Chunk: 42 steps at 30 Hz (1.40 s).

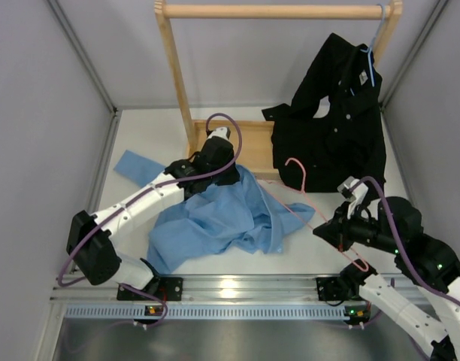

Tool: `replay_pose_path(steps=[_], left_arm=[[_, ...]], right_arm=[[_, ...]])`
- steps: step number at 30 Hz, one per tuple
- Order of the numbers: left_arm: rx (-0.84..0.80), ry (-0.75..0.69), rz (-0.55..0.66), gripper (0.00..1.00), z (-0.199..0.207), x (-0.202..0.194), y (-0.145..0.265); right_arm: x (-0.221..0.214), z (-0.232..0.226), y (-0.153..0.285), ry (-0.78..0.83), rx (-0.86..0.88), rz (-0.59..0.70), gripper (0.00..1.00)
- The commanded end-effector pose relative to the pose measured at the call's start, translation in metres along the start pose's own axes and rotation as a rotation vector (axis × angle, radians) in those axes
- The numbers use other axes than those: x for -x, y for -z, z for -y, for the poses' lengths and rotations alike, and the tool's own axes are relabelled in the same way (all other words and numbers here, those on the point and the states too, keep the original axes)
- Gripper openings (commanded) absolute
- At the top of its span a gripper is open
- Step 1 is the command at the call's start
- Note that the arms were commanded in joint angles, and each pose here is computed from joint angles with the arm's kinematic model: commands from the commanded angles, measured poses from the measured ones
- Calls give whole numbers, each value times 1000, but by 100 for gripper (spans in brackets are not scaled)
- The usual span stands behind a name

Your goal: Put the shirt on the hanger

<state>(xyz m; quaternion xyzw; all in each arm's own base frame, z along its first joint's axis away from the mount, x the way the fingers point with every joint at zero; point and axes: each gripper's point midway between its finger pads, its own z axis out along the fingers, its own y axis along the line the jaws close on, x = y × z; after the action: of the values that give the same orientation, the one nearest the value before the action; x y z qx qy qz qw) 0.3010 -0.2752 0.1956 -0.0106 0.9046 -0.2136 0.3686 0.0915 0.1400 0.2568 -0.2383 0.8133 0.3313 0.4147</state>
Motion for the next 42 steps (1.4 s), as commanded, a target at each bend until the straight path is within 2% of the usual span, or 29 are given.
replay_pose_path(steps=[1,4,7,10,11,14,21,31,34,36,38,40,42], left_arm=[[-160,25,44,0,33,19,17],[-232,25,30,0,42,14,22],[-230,12,29,0,40,12,23],[-189,9,45,0,31,12,20],[-185,3,43,0,30,12,20],[-165,-6,32,0,26,10,13],[-165,-10,28,0,32,18,4],[-245,4,41,0,48,28,24],[-348,-8,-10,0,64,18,35],[-436,-47,-40,0,82,12,46],[-577,-163,-98,0,115,-10,68],[-659,-246,-88,0,139,-17,95],[-715,-371,-99,0,160,-42,122]], right_arm=[[6,-8,-11,-32,58,17,0],[11,-15,-23,-41,118,28,0],[18,-13,-24,-36,104,47,0],[40,-5,-9,-27,17,146,0],[51,-9,2,-15,16,193,0],[60,-22,15,9,64,224,0],[41,-33,17,43,136,174,0],[7,-25,-12,-17,177,75,0],[7,-25,-24,-36,197,73,0],[8,-29,-31,-41,235,69,0],[13,-32,-42,-39,274,76,0],[17,-39,-46,-35,330,76,0],[27,-47,-51,-11,394,102,0]])
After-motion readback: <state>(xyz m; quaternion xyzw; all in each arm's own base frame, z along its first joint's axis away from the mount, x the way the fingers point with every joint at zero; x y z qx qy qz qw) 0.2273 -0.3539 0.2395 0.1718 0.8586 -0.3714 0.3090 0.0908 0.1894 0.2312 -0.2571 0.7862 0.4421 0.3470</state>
